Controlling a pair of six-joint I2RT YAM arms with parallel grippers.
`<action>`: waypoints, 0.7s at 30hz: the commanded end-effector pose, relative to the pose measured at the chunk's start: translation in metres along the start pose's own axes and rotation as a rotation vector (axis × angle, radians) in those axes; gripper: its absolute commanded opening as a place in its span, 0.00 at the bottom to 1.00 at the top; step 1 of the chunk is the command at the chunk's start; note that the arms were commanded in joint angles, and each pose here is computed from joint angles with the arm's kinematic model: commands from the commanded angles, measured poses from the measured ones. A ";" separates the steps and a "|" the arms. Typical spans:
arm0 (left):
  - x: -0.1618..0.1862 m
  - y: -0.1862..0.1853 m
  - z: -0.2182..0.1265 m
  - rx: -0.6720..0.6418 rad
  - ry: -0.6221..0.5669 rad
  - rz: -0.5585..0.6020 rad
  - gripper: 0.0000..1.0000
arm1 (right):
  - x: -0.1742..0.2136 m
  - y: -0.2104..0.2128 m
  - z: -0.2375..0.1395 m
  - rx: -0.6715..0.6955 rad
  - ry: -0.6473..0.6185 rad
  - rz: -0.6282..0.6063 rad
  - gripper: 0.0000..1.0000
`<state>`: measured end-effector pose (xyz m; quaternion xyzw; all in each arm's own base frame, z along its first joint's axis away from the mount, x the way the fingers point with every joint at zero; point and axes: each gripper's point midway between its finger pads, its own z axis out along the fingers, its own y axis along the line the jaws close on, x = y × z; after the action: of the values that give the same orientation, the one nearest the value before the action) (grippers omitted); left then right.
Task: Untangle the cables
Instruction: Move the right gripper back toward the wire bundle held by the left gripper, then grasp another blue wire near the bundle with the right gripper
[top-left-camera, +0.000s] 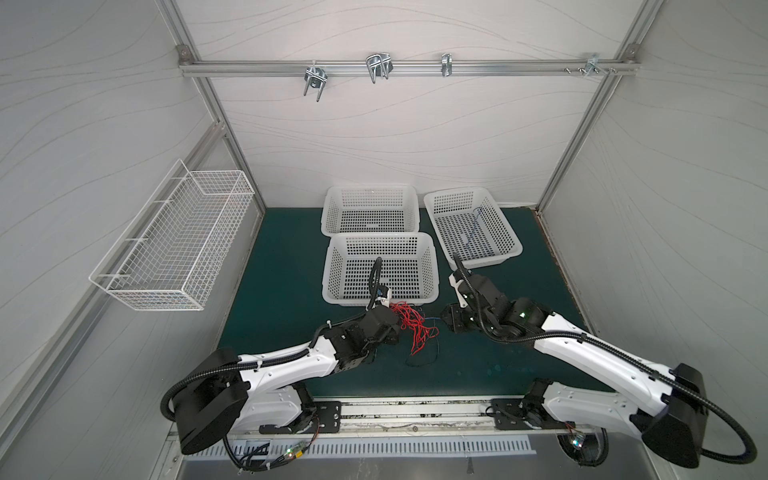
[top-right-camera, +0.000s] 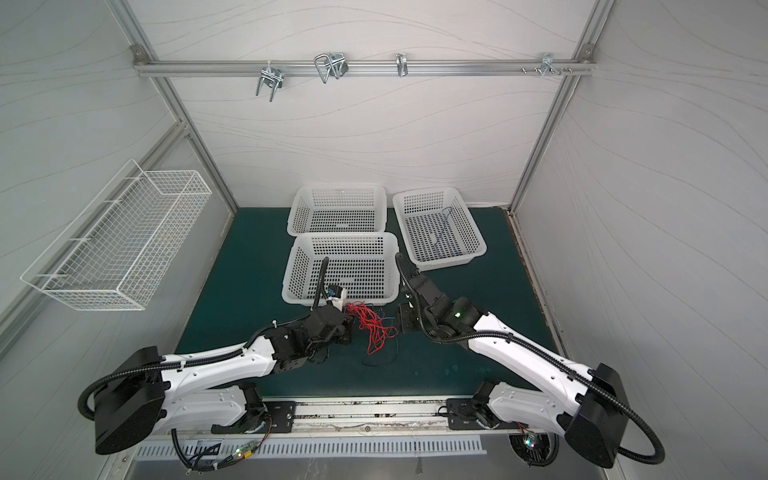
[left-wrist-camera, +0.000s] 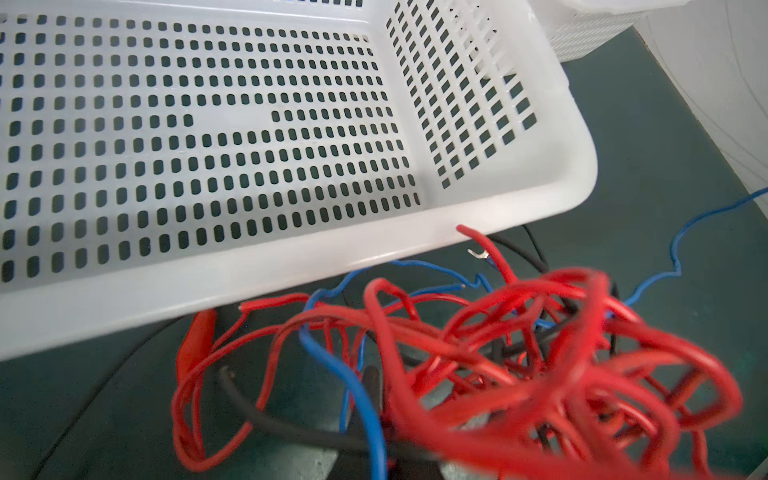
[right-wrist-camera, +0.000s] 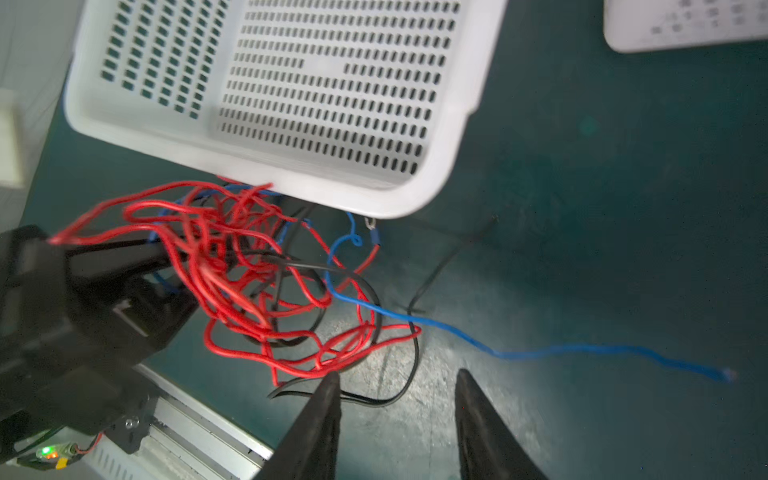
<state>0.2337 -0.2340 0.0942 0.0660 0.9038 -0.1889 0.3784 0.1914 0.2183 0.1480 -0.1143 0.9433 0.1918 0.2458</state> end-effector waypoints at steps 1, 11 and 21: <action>-0.024 -0.017 -0.001 0.041 -0.057 -0.049 0.00 | 0.020 -0.024 -0.001 0.067 0.032 0.184 0.46; -0.023 -0.025 0.000 0.079 -0.047 -0.047 0.00 | 0.022 -0.031 0.013 -0.041 -0.088 0.454 0.58; -0.021 -0.028 0.000 0.098 -0.036 -0.051 0.00 | -0.004 -0.020 0.025 -0.089 -0.142 0.472 0.61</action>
<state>0.2305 -0.2428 0.0902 0.0741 0.9059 -0.2047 0.3632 0.1974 0.2023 0.1124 0.0904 0.9291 0.2662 0.2402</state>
